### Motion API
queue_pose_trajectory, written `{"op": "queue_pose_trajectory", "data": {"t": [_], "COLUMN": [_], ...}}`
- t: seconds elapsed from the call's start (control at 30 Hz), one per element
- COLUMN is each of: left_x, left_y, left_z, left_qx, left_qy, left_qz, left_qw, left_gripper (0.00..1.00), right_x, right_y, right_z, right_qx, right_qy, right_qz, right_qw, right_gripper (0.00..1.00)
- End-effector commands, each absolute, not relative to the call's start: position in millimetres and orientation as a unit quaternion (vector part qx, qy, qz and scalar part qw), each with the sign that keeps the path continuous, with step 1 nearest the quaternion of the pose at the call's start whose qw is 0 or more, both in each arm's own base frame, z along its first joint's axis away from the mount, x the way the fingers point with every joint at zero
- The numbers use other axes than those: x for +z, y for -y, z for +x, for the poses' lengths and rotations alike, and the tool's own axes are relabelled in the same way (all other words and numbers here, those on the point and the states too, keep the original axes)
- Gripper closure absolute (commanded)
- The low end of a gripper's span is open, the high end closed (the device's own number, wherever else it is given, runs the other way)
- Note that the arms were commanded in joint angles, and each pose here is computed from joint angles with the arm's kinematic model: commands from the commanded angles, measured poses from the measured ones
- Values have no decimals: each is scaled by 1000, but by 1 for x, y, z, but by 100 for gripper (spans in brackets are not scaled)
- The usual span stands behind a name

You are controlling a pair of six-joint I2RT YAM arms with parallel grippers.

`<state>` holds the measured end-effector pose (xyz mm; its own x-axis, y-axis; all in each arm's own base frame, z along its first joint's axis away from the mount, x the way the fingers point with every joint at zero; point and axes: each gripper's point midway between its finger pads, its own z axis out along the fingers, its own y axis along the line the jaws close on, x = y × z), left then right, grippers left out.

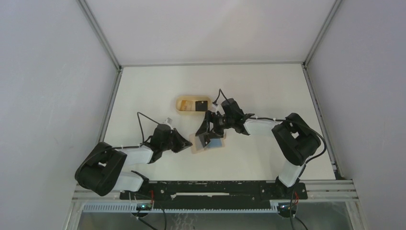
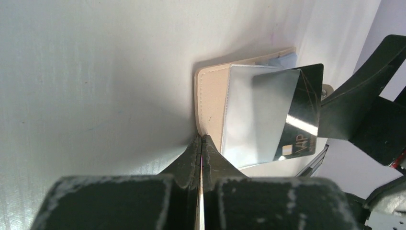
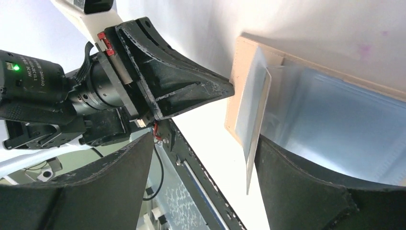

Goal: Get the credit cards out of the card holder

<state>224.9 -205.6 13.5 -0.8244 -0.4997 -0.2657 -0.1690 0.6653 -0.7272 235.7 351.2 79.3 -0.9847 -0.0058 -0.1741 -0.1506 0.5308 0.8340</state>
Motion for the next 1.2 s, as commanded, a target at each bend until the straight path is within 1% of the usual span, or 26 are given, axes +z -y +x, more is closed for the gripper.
{"op": "queue_pose_trajectory", "data": {"t": [0.0, 0.1, 0.2, 0.23, 0.27, 0.33, 0.4, 0.43, 0.47, 0.57, 0.73, 0.83, 0.97, 1.1, 1.17], "left_x": [18, 17, 17, 16, 16, 15, 15, 15, 15, 15, 16, 15, 16, 17, 18], "left_y": [210, 210, 209, 209, 209, 208, 208, 208, 208, 207, 208, 209, 209, 208, 207], "left_z": [233, 232, 231, 230, 230, 230, 229, 229, 229, 228, 229, 229, 229, 229, 229], "left_qx": [-361, -360, -360, -360, -359, -358, -359, -359, -358, -358, -361, -361, -361, -362, -362], "left_qy": [-884, -884, -884, -884, -884, -885, -885, -885, -885, -884, -884, -884, -884, -883, -883], "left_qz": [-184, -185, -185, -185, -185, -186, -185, -186, -186, -187, -186, -183, -180, -181, -180], "left_qw": [234, 233, 233, 233, 233, 232, 232, 232, 232, 233, 234, 234, 234, 238, 240], "left_gripper": [100, 100, 100, 100, 100, 100, 100, 100, 100, 100, 100, 100, 100, 100, 100], "right_x": [84, 66, 48, 43, 38, 30, 26, 27, 28, 42, 98, 129, 160, 167, 153], "right_y": [-336, -325, -313, -309, -305, -297, -288, -283, -277, -257, -247, -260, -290, -323, -341], "right_z": [240, 239, 233, 231, 229, 225, 223, 223, 223, 231, 264, 296, 349, 391, 406], "right_qx": [476, 445, 419, 412, 405, 391, 378, 372, 363, 348, 355, 367, 393, 395, 383], "right_qy": [-872, -888, -902, -905, -908, -915, -921, -924, -927, -931, -918, -903, -885, -880, -888], "right_qz": [-56, -55, -54, -53, -52, -50, -49, -50, -52, -47, -46, -48, -27, -20, -24], "right_qw": [101, 101, 95, 92, 89, 81, 76, 78, 81, 101, 174, 218, 250, 262, 252], "right_gripper": [18, 25, 37, 44, 53, 77, 93, 98, 100, 100, 100, 100, 100, 100, 100]}}
